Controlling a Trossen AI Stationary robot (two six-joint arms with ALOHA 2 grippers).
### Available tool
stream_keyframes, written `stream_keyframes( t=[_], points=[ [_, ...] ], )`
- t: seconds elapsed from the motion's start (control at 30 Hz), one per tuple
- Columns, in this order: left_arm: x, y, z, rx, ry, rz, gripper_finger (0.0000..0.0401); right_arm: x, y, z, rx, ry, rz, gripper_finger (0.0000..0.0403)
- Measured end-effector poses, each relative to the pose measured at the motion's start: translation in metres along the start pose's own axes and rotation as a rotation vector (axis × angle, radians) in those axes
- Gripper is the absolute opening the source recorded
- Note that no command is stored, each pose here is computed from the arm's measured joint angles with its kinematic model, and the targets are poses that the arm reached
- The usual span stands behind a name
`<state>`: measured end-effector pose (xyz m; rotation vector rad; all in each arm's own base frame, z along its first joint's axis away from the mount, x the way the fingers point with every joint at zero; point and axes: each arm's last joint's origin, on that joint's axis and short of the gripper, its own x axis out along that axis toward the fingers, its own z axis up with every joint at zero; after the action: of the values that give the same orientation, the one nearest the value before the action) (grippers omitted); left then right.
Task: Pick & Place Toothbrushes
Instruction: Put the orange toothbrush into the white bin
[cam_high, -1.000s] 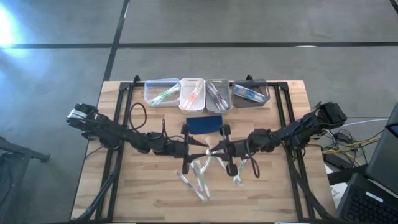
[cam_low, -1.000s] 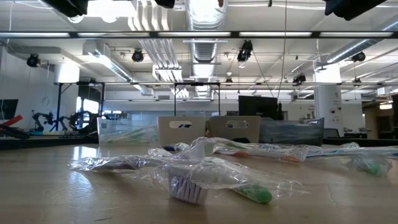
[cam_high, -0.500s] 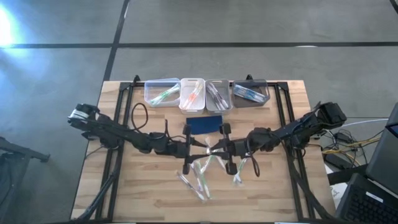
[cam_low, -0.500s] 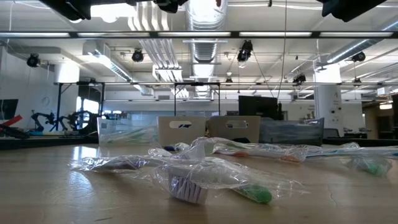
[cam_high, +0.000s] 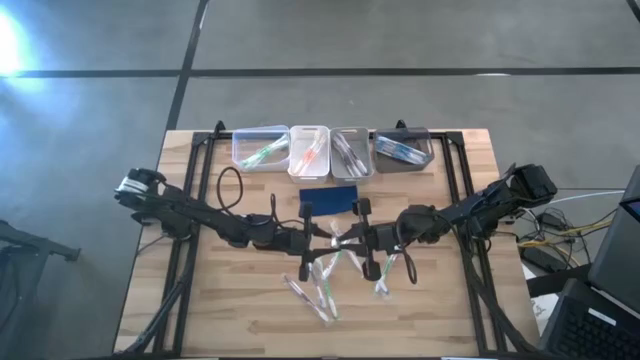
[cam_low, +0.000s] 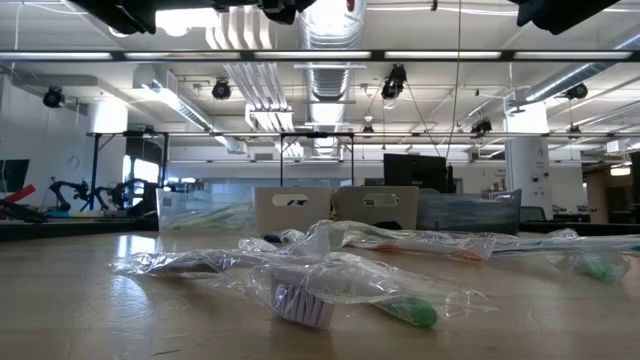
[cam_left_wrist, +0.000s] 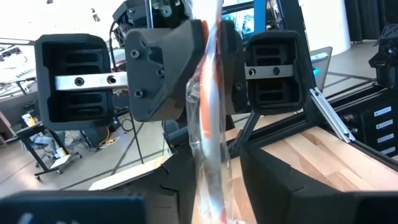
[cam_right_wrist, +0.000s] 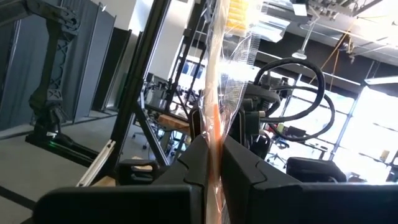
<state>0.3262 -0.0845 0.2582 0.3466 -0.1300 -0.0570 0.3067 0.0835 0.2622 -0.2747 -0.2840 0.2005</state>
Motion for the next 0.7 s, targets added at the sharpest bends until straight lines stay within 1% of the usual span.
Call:
stream_keyframes(
  t=[0.27, 0.37, 0.47, 0.7],
  points=[
    [0.0000, -0.0001, -0.0006, 0.001, 0.005, -0.002, 0.0056, 0.0000, 0.0002, -0.0007, 0.000, 0.006, 0.002, 0.0022],
    [0.0000, -0.0001, -0.0007, -0.004, 0.006, -0.001, 0.0037, 0.0000, 0.0005, -0.0011, -0.004, 0.008, 0.004, 0.0022],
    [0.0000, 0.0000, -0.0007, -0.007, 0.006, 0.000, 0.0031, 0.0000, 0.0004, -0.0012, -0.004, 0.008, 0.004, 0.0022],
    [-0.0001, -0.0001, -0.0015, -0.009, 0.017, 0.008, 0.0042, 0.0000, 0.0009, -0.0027, -0.001, 0.024, 0.008, 0.0025]
  ],
)
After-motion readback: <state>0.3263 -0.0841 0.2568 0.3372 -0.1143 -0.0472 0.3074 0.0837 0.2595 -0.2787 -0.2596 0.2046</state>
